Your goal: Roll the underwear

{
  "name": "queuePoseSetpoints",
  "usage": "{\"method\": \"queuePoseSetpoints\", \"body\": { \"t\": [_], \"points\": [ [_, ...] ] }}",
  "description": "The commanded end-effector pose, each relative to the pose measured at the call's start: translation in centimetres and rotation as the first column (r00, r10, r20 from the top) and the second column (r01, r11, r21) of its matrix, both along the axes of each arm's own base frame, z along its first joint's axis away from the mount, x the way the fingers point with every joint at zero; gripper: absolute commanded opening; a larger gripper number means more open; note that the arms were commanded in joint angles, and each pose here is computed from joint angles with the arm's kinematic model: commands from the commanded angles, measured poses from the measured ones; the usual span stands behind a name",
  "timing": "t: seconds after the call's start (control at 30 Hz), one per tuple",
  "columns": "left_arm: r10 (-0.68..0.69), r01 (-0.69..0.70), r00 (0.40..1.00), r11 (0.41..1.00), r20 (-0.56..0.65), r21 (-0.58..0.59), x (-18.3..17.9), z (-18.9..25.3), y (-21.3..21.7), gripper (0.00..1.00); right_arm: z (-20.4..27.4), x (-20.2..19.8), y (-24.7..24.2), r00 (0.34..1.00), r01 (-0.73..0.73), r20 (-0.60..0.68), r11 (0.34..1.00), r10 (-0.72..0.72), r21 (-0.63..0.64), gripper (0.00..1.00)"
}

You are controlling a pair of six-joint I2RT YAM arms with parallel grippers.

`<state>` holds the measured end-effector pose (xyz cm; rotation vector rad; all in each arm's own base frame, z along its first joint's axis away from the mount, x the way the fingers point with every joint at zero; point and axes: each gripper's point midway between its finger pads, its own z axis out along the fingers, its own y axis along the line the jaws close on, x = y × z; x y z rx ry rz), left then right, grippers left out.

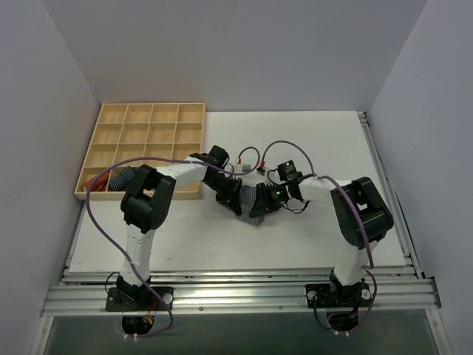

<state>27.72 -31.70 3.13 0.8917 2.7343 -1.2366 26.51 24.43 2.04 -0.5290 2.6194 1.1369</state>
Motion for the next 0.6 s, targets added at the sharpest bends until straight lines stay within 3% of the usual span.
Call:
{"method": "queuePoseSetpoints", "body": {
  "t": [0.0, 0.1, 0.23, 0.37, 0.57],
  "points": [
    [0.035, -0.032, 0.999, 0.997, -0.036, 0.076, -0.2, 0.3, 1.5, 0.02, -1.1, 0.9, -1.0, 0.997, 0.057, 0.058, 0.998, -0.055, -0.027, 0.11],
    [0.088, -0.087, 0.996, 0.992, -0.013, 0.086, 0.7, 1.4, 2.0, 0.03, -2.1, 0.1, -1.2, 0.998, 0.061, 0.026, 0.998, -0.060, -0.026, 0.03],
    [0.194, -0.194, 0.981, 0.980, 0.020, 0.039, 2.9, 3.7, 3.4, 0.11, -3.4, -0.9, -1.2, 0.997, 0.068, -0.026, 0.997, -0.069, -0.022, 0.01],
    [0.243, -0.244, 0.966, 0.970, 0.083, -0.001, 4.8, 6.3, 4.3, 0.12, -3.4, -1.3, -1.2, 0.997, 0.072, -0.031, 0.997, -0.072, -0.010, 0.01],
    [0.169, -0.154, 0.977, 0.981, 0.134, -0.114, 4.7, 8.2, 2.7, 0.16, -3.5, -1.9, -0.9, 0.997, 0.051, -0.058, 0.998, -0.050, 0.020, 0.01]
  ]
}}
